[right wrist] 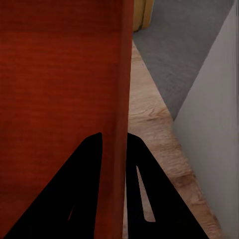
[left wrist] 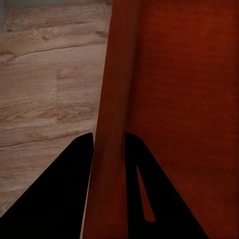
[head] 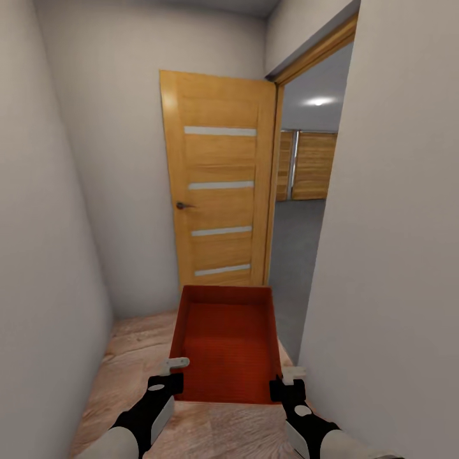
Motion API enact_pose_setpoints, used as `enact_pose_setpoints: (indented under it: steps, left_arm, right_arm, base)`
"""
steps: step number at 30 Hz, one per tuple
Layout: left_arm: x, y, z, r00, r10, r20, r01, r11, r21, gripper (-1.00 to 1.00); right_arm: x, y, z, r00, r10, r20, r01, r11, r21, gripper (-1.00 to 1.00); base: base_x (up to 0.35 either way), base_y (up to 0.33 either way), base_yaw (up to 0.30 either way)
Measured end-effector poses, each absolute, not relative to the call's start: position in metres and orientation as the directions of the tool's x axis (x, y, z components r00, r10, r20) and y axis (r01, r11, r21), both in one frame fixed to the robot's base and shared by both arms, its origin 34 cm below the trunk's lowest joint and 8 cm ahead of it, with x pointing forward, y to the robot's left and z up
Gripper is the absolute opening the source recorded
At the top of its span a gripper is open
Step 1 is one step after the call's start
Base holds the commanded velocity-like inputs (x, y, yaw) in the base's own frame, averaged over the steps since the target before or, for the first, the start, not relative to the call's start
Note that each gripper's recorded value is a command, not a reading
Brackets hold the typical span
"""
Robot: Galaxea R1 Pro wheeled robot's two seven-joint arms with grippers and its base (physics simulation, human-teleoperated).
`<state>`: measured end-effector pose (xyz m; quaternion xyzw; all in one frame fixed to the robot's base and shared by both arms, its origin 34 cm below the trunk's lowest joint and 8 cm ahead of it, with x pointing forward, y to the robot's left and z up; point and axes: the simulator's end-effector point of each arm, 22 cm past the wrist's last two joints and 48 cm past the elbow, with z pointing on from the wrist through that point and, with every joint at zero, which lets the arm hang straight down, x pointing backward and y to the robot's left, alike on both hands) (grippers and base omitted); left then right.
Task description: Move the two storage containers from the living room to the garage. In the garage, place one container on the floor and stack the other container on top of it (either order is fine).
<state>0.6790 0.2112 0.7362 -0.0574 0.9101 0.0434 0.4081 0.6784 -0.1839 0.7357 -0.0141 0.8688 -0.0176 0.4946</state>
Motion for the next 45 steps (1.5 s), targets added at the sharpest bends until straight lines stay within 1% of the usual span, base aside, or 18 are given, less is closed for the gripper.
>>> enact_pose_setpoints:
  steps: [37,45]
  left_arm:
    - [0.6790,0.2112,0.7362,-0.661,-0.068,-0.747,-0.139,0.990,0.033,-1.00]
    - [0.6789,0.2113,0.7362,-0.661,-0.068,-0.747,-0.139,0.990,0.033,-1.00]
  right_arm:
    - [0.6782,-0.1839,0.7355,-0.511,-0.041,-0.859,-0.007,0.999,-0.044,-1.00]
    - [0.6782,-0.1838,0.7355,-0.511,-0.041,-0.859,-0.007,0.999,-0.044,-1.00]
  base:
    - [0.303,0.214,-0.243]
    - [0.303,0.214,-0.078]
